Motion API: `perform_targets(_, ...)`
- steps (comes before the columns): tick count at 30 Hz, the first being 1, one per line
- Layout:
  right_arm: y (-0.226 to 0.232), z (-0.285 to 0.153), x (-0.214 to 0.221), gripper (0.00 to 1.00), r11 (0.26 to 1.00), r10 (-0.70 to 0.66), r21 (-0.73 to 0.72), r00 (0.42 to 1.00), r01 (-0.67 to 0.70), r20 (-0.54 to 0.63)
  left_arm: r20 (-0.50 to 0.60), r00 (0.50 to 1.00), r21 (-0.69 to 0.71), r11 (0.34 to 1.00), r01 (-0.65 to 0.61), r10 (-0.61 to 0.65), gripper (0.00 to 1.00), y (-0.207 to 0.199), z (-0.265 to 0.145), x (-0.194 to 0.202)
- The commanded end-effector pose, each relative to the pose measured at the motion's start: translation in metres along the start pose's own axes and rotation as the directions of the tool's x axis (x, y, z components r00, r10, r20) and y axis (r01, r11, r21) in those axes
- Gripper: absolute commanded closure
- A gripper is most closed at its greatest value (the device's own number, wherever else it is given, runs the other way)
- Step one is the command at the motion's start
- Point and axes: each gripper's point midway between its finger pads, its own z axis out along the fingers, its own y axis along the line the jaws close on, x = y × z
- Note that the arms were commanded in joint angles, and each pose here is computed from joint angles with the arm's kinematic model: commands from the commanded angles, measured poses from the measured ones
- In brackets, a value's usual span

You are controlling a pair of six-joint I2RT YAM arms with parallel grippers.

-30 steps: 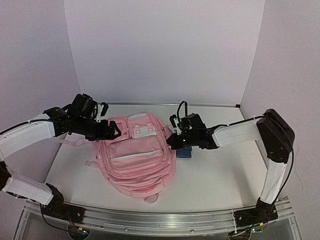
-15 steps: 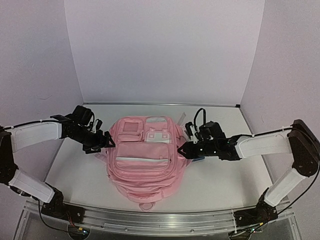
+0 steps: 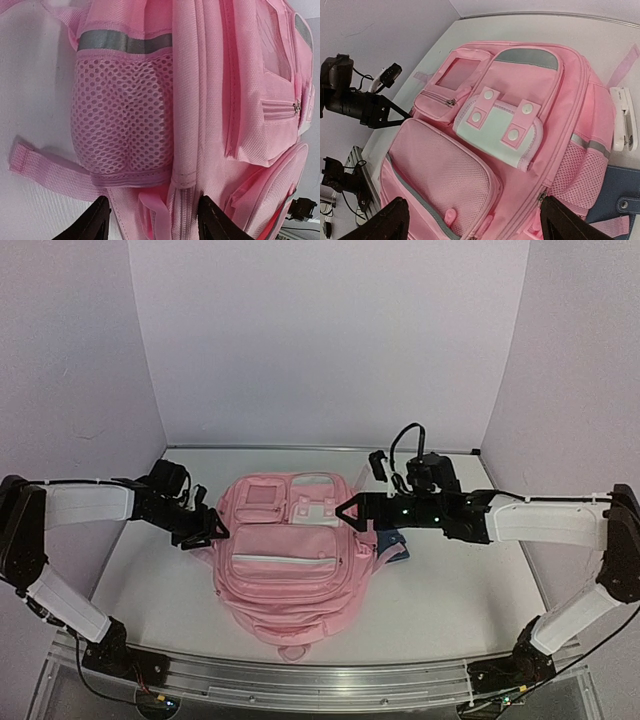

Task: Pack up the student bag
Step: Unzip the student bag at the center of the board.

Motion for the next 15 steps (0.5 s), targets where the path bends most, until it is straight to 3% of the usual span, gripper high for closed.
perform_targets(1,0.012,0.025,0.016,0.10,0.998,0.039,-0.050,0.997,-0.043,-0.066,0.028,1.000,-0.001,1.000,0.007,-0.007,0.45,0.011,0.014,-0.012)
perform_targets(5,0.015,0.043,0.030,0.09,0.995,0.067,-0.060,0.992,-0.073,-0.103,0.032,0.999,0.026,0.999,0.033,-0.034,0.62,0.021,0.024,-0.022)
perform_targets(9,0.016,0.056,0.045,0.07,0.994,0.078,-0.066,0.988,-0.087,-0.136,0.053,0.998,0.044,0.999,-0.017,0.014,0.79,0.015,0.026,-0.038)
perform_targets(15,0.030,0.071,0.057,0.07,0.990,0.070,-0.112,0.985,-0.088,-0.158,0.075,0.992,0.022,0.995,-0.102,0.100,0.93,0.012,0.027,-0.057)
